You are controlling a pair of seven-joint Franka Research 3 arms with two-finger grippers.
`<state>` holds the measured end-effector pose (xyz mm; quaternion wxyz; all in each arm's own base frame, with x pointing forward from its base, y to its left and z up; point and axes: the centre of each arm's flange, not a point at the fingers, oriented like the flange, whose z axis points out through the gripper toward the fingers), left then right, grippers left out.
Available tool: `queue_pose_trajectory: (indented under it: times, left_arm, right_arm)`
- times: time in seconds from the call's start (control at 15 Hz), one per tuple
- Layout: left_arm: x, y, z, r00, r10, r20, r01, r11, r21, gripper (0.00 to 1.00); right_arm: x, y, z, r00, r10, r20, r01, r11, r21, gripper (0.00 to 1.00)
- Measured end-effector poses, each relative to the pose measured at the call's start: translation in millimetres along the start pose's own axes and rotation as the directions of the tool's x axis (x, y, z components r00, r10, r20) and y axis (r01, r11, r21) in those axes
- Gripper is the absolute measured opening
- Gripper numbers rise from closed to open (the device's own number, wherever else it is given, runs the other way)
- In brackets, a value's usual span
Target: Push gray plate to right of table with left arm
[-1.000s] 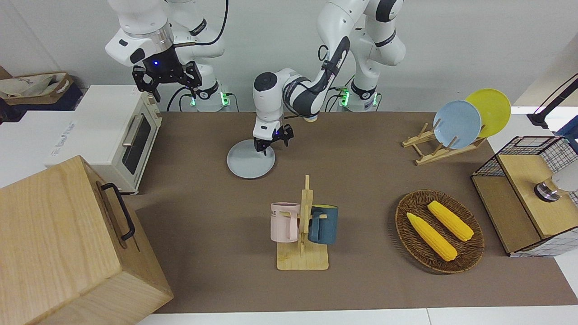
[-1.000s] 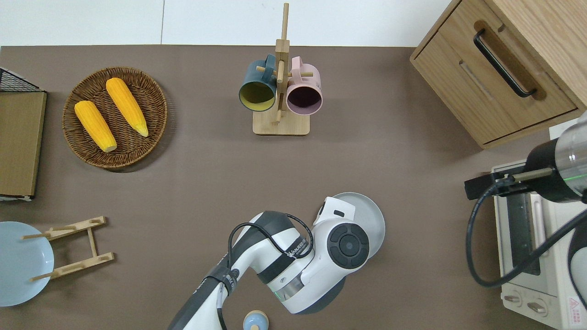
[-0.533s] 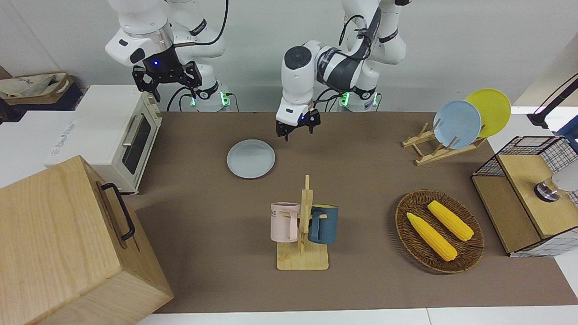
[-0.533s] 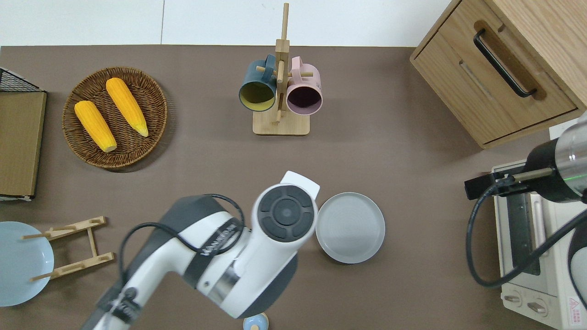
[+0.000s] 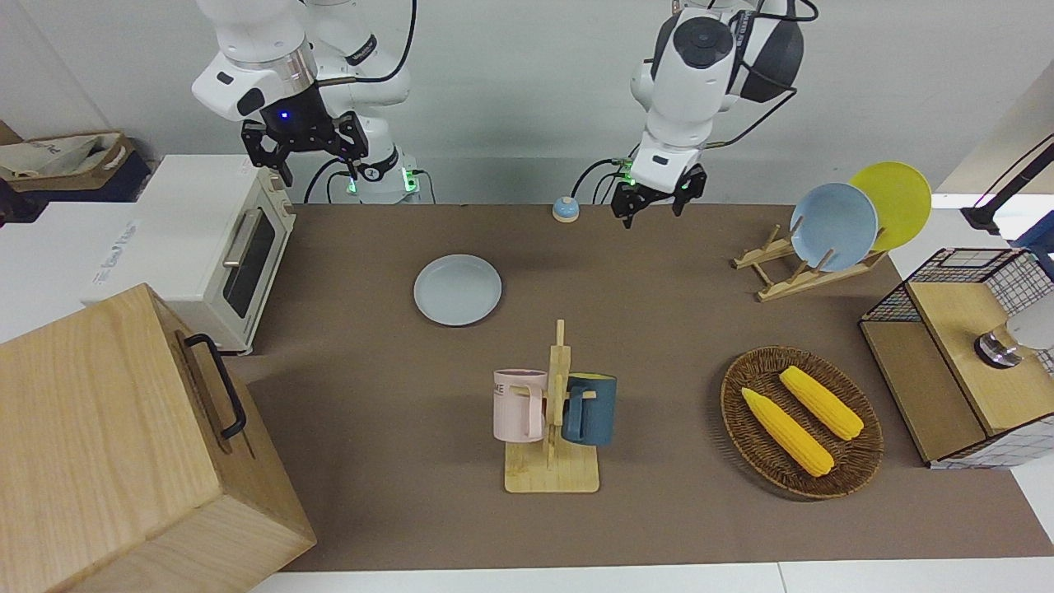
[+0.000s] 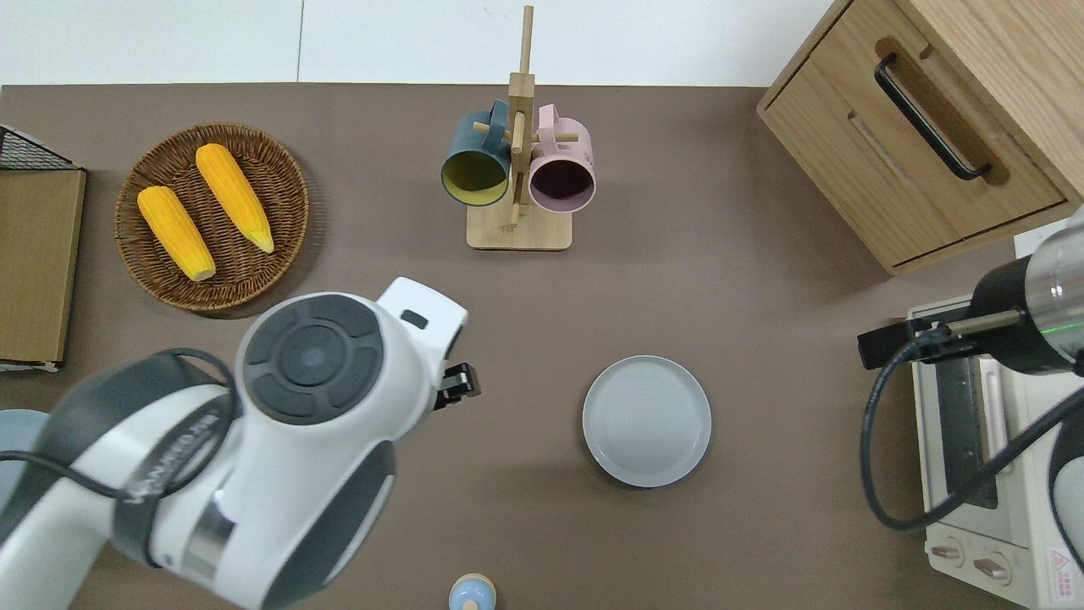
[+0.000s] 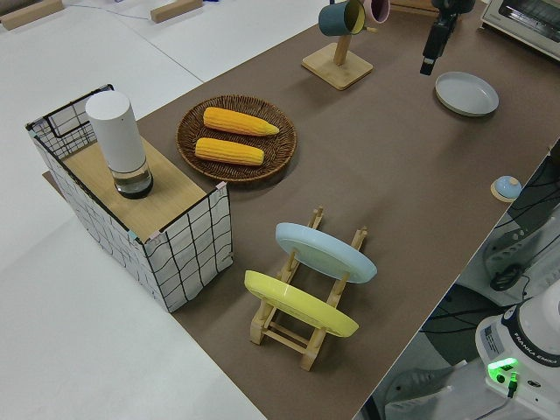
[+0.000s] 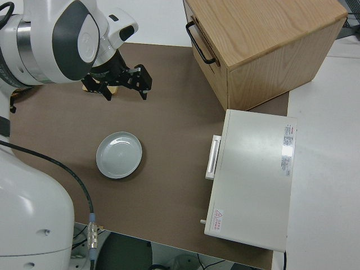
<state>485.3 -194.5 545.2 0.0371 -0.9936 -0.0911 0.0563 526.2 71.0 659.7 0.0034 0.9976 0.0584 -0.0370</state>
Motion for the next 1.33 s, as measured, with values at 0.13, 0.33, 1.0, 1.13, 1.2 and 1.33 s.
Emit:
queue_pose_trajectory:
  times: [0.13,0.33,1.0,1.13,1.2,1.33]
  left_arm:
    - [15.4,-36.7,-18.9,0.9992,0.041,0.006,-0.041,0.999,-0.011,1.00]
    - [33.5,-86.1,-38.5,0.9988,0.047,0.008,-0.047,0.998,-0.032,1.00]
    - [57.1,-160.6,-56.9,0.9917,0.126,-0.028,-0.127,0.989,-0.070,1.00]
    - [57.1,-160.6,-61.0,0.9905,0.132,-0.038,-0.135,0.988,-0.071,1.00]
    - [57.2,-160.4,-62.2,0.9902,0.134,-0.040,-0.136,0.988,-0.071,1.00]
    - [57.4,-160.3,-63.7,0.9883,0.146,-0.044,-0.149,0.986,-0.071,1.00]
  right_arm:
    - [0.0,0.0,0.0,1.000,0.000,0.000,0.000,1.000,0.000,0.99]
    - [0.0,0.0,0.0,1.000,0.000,0.000,0.000,1.000,0.000,0.99]
    - [0.0,0.0,0.0,1.000,0.000,0.000,0.000,1.000,0.000,0.99]
    - [0.0,0.0,0.0,1.000,0.000,0.000,0.000,1.000,0.000,0.99]
    - [0.0,0.0,0.0,1.000,0.000,0.000,0.000,1.000,0.000,0.99]
    - [0.0,0.0,0.0,1.000,0.000,0.000,0.000,1.000,0.000,0.99]
